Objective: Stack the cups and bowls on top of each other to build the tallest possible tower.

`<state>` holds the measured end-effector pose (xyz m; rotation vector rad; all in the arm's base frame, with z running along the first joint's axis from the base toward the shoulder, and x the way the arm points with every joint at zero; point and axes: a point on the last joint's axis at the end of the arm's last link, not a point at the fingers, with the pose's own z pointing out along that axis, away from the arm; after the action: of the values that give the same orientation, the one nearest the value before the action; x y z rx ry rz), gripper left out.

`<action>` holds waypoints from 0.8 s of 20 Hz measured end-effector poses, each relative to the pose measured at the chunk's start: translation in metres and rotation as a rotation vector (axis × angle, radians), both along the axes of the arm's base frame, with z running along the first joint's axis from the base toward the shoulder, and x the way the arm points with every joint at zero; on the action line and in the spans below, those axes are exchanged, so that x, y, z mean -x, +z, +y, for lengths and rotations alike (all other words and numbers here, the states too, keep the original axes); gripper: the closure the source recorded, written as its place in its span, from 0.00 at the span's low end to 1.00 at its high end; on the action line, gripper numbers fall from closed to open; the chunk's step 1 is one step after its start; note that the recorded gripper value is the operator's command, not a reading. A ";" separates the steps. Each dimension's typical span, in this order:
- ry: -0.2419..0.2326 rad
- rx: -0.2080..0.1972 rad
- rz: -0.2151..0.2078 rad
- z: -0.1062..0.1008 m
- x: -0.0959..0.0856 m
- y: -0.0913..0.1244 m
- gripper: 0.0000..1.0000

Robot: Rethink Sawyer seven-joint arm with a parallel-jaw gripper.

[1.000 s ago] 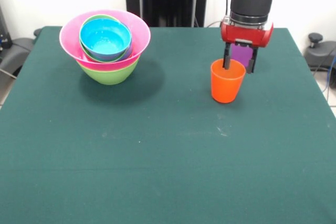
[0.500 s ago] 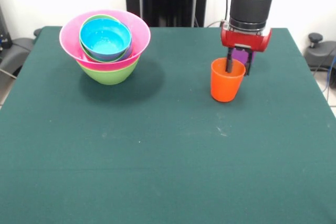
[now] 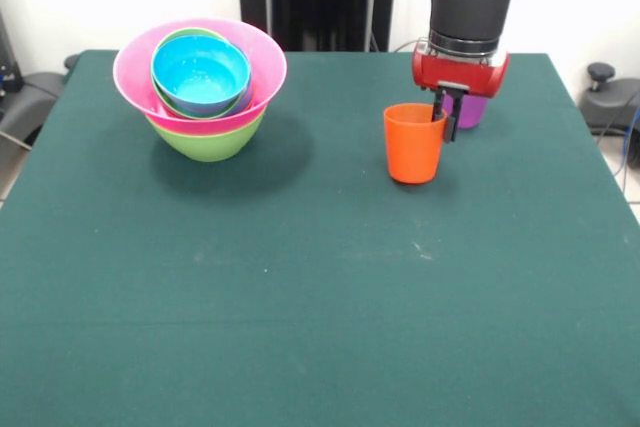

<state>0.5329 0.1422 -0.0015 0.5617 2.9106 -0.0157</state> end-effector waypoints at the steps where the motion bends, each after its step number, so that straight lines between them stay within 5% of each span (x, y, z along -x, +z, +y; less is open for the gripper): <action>1: 0.003 0.003 0.000 0.001 0.001 0.000 1.00; 8: -0.002 -0.002 -0.002 0.000 -0.004 0.019 1.00; 11: -0.021 -0.007 0.007 -0.008 -0.013 0.048 1.00; 16: -0.098 -0.041 0.067 -0.038 -0.034 0.134 1.00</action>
<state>0.5670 0.1039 0.1321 0.7242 2.9508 0.0123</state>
